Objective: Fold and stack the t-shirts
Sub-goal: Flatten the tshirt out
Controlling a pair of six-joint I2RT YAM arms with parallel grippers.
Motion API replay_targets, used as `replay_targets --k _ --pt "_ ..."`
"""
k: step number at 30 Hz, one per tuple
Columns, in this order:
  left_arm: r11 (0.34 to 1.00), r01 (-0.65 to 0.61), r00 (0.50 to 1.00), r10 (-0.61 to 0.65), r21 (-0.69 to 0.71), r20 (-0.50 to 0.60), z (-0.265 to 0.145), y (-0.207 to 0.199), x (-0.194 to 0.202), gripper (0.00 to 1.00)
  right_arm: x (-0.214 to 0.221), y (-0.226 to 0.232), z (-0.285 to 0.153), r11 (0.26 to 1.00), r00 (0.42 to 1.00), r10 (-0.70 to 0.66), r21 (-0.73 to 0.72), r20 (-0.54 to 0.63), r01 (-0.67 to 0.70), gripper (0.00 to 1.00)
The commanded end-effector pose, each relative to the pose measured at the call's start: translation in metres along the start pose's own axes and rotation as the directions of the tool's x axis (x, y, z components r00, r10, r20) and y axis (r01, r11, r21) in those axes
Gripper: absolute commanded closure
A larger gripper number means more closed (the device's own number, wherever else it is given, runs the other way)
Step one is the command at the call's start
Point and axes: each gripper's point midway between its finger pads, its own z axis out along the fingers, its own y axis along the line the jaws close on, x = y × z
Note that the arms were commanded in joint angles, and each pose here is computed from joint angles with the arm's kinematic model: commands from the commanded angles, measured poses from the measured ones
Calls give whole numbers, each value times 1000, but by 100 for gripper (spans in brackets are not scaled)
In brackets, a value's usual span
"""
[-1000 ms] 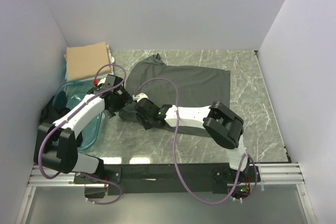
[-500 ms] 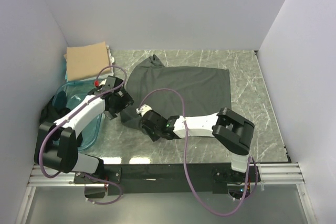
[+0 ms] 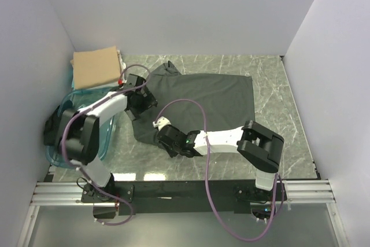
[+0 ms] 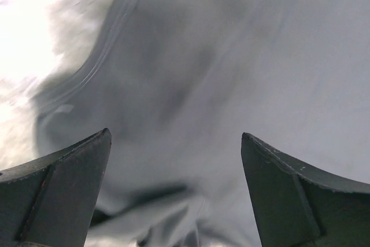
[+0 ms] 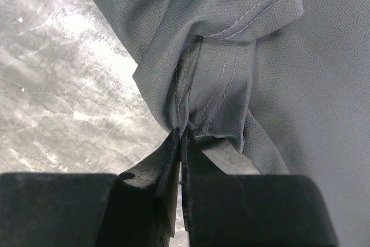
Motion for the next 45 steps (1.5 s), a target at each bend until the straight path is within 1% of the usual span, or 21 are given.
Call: replay_targets --k 1,4,7,10,14,18,25,28,29,30,31,34,36,39,40,41,43,44,45 --pt "998 -46 999 46 -37 2 17 -8 -2 1 6 -5 -4 1000 1000 0 28 -15 1 92" --pt "997 -60 998 58 -55 -27 31 -3 5 1 4 -4 -7 1000 1000 5 24 -7 -5 92" --pt "986 -61 998 56 -153 -40 41 15 8 1 8 -5 -13 1000 1000 -10 13 -17 10 92" --pt "979 -63 997 53 -193 -57 47 26 13 1 21 -5 -22 1000 999 -11 -17 -46 10 91" --pt "971 -69 996 55 -229 -68 49 37 18 1 49 -1 -38 996 995 33 -77 -92 -40 91" --pt "970 -67 996 52 -234 -70 48 40 20 1 70 11 -51 986 989 65 -144 -133 -84 90" --pt "971 -71 996 58 -228 -64 40 44 22 1 94 4 -70 986 979 92 -123 -181 -115 88" --pt "974 -76 996 63 -212 -68 37 42 23 1 97 1 -80 984 978 108 -124 -180 -131 72" --pt "976 -77 995 63 -205 -70 37 42 24 1 92 2 -85 981 980 120 -130 -161 -141 65" --pt "978 -79 995 67 -192 -70 34 40 24 1 82 2 -90 981 983 126 -131 -131 -143 63" --pt "979 -78 996 67 -188 -67 34 40 24 1 82 -1 -89 983 984 126 -116 -127 -141 62" --pt "979 -83 996 73 -185 -60 29 40 24 1 44 7 -101 978 990 141 -154 -22 -143 60" --pt "979 -87 995 78 -183 -57 27 41 23 0 9 11 -108 971 983 172 -182 72 -156 57" --pt "983 -88 995 80 -162 -56 24 39 25 1 -35 19 -109 952 967 206 -257 148 -163 56" --pt "984 -89 995 81 -156 -57 23 39 25 1 -45 23 -109 945 965 209 -285 159 -158 56" --pt "985 -90 995 82 -151 -59 23 38 26 1 -59 25 -105 947 963 201 -287 180 -144 56" --pt "984 -92 995 83 -151 -63 23 37 27 1 -74 22 -97 954 964 189 -269 190 -134 56" --pt "984 -96 994 87 -150 -64 23 37 27 1 -83 26 -90 959 970 153 -266 188 -100 56" --pt "984 -97 994 89 -150 -62 23 36 26 0 -82 26 -84 963 976 129 -255 176 -82 56"
